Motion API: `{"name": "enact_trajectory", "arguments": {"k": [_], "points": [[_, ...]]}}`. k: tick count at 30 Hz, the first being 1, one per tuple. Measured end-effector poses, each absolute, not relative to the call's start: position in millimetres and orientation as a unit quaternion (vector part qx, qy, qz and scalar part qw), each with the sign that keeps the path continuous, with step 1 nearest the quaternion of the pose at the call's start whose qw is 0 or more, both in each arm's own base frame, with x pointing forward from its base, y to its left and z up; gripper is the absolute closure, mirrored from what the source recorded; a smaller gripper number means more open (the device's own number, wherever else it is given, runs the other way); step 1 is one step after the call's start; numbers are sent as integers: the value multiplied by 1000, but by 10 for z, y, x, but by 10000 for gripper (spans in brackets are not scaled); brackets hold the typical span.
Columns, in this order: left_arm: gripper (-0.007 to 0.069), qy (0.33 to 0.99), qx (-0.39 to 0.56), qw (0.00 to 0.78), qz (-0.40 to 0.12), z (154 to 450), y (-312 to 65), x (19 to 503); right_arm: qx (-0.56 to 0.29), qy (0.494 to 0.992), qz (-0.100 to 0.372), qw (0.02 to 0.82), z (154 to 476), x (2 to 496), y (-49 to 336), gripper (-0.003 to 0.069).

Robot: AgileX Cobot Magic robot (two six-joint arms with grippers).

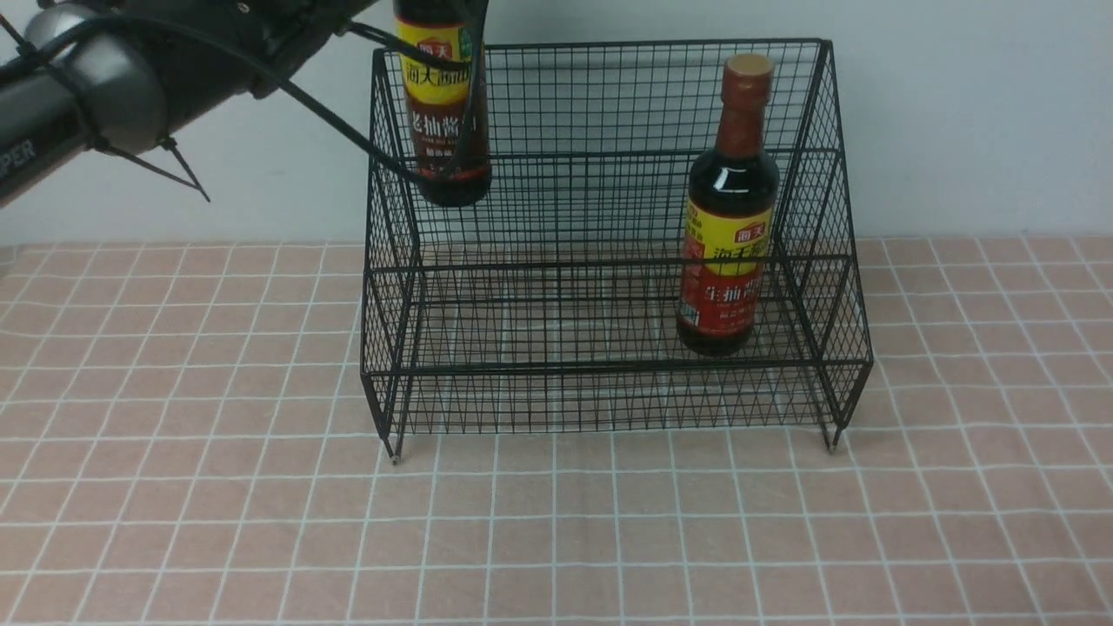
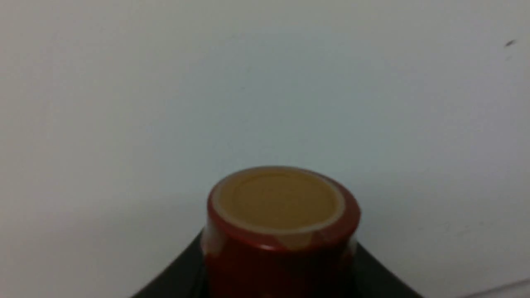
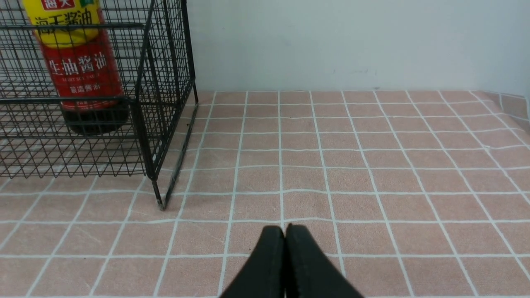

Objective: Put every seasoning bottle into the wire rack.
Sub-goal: Use the left arm to put the condiment bottle back on the shelf

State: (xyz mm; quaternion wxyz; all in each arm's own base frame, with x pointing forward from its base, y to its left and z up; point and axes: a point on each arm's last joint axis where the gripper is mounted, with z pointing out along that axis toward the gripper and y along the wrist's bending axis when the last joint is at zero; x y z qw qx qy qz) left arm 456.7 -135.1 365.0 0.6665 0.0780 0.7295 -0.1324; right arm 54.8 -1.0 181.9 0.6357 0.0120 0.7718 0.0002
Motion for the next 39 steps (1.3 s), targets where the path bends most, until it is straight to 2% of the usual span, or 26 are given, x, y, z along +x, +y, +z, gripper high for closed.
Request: {"name": "enact_trajectory", "arguments": {"k": [4,11,21,33,39], "points": [[367,758,76,639,-109,3532,-1424,4534,12,772,0,636,1819,548,-10,671],[367,762,130,629,-86,3399,-1639,4482,12,772,0,636,1819,548,-10,671],[367,798,123,588,-52,3052,-1635,4595,12,772,0,636,1819,548,-10,671],[362,803,106,583,-58,3026,-1628,4604,12,772,0,636,1819,548,-10,671],[340,803,77,584,-86,3041,-1639,4605,12,772,0,636,1819,548,-10,671]]}}
